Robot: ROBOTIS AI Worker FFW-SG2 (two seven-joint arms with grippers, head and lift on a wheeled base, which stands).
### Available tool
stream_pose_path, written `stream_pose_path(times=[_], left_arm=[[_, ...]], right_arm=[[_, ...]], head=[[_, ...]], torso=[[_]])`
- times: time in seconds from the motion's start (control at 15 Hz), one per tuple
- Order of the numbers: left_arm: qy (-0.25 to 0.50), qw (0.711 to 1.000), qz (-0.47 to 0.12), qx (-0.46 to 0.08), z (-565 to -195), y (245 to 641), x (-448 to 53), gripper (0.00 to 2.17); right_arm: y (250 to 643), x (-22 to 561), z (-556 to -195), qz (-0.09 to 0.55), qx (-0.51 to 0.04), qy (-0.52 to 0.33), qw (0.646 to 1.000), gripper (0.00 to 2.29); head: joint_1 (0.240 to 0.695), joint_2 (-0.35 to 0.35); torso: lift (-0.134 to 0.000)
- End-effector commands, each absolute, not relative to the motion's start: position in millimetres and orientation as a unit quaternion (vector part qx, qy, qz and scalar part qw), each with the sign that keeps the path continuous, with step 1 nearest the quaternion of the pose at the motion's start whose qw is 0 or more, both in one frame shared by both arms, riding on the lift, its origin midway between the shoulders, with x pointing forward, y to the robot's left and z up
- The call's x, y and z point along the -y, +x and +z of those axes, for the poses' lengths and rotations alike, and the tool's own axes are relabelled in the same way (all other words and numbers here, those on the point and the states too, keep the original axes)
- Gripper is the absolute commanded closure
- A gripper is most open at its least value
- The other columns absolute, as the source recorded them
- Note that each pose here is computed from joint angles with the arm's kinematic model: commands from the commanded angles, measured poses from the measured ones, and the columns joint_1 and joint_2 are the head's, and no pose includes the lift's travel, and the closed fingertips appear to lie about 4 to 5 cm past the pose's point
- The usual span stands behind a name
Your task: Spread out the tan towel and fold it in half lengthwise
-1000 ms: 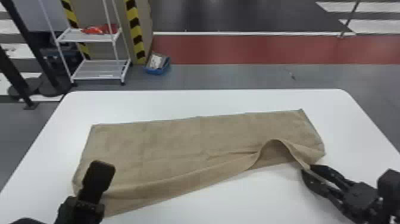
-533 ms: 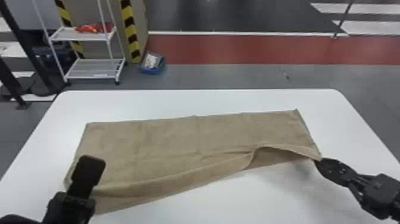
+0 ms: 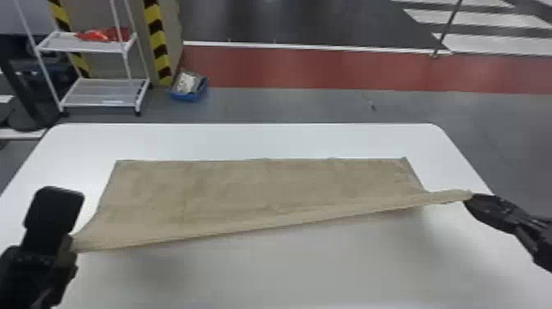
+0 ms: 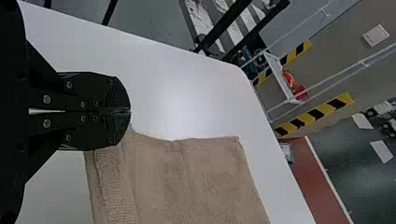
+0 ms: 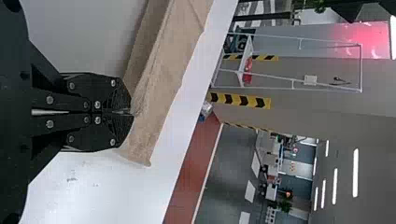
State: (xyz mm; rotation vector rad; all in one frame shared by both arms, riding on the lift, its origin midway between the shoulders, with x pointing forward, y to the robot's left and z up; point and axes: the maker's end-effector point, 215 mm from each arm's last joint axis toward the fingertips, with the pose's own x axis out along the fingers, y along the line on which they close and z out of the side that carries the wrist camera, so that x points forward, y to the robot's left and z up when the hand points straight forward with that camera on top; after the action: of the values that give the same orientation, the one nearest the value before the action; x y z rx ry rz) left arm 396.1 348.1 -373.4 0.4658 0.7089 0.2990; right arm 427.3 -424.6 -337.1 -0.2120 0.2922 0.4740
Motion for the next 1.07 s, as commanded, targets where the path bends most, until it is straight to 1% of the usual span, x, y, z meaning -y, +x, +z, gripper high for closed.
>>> stream_pose_path(times=[0.0, 0.27, 0.4, 0.53, 0.8, 1.0], left_arm=[[0.220, 0.905, 0.150, -0.331, -360.9, 401.9, -350.5, 1.91], [0.215, 0.909, 0.143, -0.327, -354.9, 407.8, -341.5, 1.91], [0.212, 0.917, 0.133, -0.310, -341.1, 426.4, -325.5, 1.91], [0.212, 0.918, 0.135, -0.306, -337.5, 446.7, -321.3, 1.91], [0.214, 0.911, 0.150, -0.319, -350.4, 485.8, -324.4, 1.91], [0.220, 0.907, 0.165, -0.320, -358.4, 510.8, -334.5, 1.91]], right_arm=[[431.1, 426.8, -333.6, 0.234, -0.146, -0.100, 0.956, 1.48], [448.7, 415.7, -340.3, 0.242, -0.157, -0.092, 0.953, 1.48], [462.5, 410.0, -345.5, 0.245, -0.158, -0.089, 0.952, 1.48], [479.9, 405.8, -353.8, 0.248, -0.163, -0.082, 0.951, 1.48], [516.0, 419.4, -377.6, 0.236, -0.169, -0.036, 0.956, 1.48], [542.9, 421.5, -378.2, 0.230, -0.166, -0.028, 0.959, 1.48]], head=[[0.695, -0.102], [0.695, -0.100], [0.695, -0.099], [0.695, -0.103], [0.695, -0.105], [0.695, -0.103]], torso=[[-0.128], [-0.128], [-0.128], [-0.128], [-0.128], [-0.128]])
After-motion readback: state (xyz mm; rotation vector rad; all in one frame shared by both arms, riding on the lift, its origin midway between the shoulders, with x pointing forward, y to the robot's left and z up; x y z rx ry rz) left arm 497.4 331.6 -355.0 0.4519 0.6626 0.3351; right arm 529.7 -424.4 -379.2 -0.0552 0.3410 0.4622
